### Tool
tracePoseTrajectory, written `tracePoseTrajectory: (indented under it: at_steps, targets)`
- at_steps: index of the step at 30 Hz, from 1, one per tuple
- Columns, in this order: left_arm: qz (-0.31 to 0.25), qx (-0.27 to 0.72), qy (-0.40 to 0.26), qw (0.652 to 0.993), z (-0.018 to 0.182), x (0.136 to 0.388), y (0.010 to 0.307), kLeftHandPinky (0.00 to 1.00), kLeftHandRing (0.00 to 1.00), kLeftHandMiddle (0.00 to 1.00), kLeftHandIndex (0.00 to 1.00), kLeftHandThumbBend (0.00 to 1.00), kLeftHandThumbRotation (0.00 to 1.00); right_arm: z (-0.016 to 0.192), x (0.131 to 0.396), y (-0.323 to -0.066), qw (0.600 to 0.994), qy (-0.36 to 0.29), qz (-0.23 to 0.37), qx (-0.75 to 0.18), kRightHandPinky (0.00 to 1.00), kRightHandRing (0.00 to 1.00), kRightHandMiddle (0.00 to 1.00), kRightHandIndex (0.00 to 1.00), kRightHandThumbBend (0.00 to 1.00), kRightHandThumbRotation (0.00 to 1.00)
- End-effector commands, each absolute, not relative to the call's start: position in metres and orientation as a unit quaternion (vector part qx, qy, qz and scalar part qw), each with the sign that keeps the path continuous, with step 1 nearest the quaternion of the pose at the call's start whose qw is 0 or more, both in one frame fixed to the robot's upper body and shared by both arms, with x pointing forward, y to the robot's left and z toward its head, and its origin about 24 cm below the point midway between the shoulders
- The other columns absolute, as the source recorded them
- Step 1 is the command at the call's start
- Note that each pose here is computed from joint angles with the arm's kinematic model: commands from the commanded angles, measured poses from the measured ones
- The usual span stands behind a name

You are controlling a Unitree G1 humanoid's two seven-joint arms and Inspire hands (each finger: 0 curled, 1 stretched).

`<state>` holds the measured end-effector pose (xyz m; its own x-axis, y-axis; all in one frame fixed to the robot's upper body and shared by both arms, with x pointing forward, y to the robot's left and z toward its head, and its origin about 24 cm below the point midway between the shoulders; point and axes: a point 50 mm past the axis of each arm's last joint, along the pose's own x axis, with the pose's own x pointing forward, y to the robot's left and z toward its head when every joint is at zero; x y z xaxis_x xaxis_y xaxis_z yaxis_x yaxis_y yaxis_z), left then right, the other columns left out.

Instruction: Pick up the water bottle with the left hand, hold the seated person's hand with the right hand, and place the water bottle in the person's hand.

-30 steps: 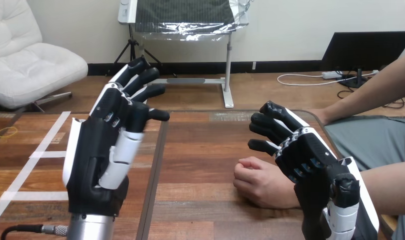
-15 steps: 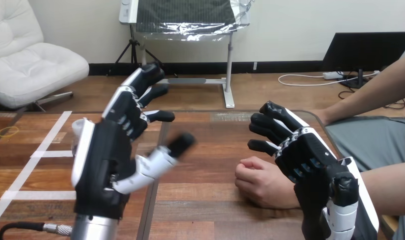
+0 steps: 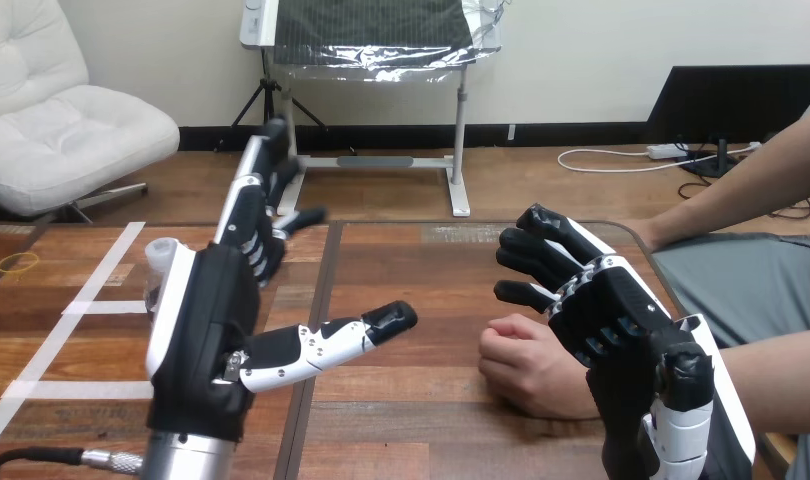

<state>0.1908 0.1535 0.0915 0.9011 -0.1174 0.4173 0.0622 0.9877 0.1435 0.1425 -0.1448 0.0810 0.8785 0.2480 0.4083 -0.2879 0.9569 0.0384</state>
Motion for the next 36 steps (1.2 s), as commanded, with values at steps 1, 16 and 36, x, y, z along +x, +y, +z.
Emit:
tracePoseTrajectory:
  at_steps: [1, 16, 36]
  targets:
    - [-0.027, 0.083, -0.245, 0.966, 0.102, 0.198, 0.161, 0.89, 0.97, 0.99, 0.99, 1.0, 0.06, 0.096, 0.149, -0.142, 0.958, -0.244, 0.143, 0.048, 0.77, 0.84, 0.83, 0.84, 0.84, 1.0]
    - [0.02, 0.139, -0.251, 0.958, 0.106, 0.208, 0.183, 0.93, 1.0, 1.0, 1.0, 1.0, 0.12, 0.096, 0.15, -0.142, 0.958, -0.244, 0.144, 0.05, 0.77, 0.84, 0.82, 0.84, 0.83, 1.0]
    - [0.096, 0.165, -0.263, 0.946, 0.113, 0.219, 0.215, 1.0, 1.0, 1.0, 0.99, 1.0, 0.19, 0.096, 0.152, -0.142, 0.958, -0.246, 0.143, 0.046, 0.77, 0.83, 0.82, 0.84, 0.82, 1.0]
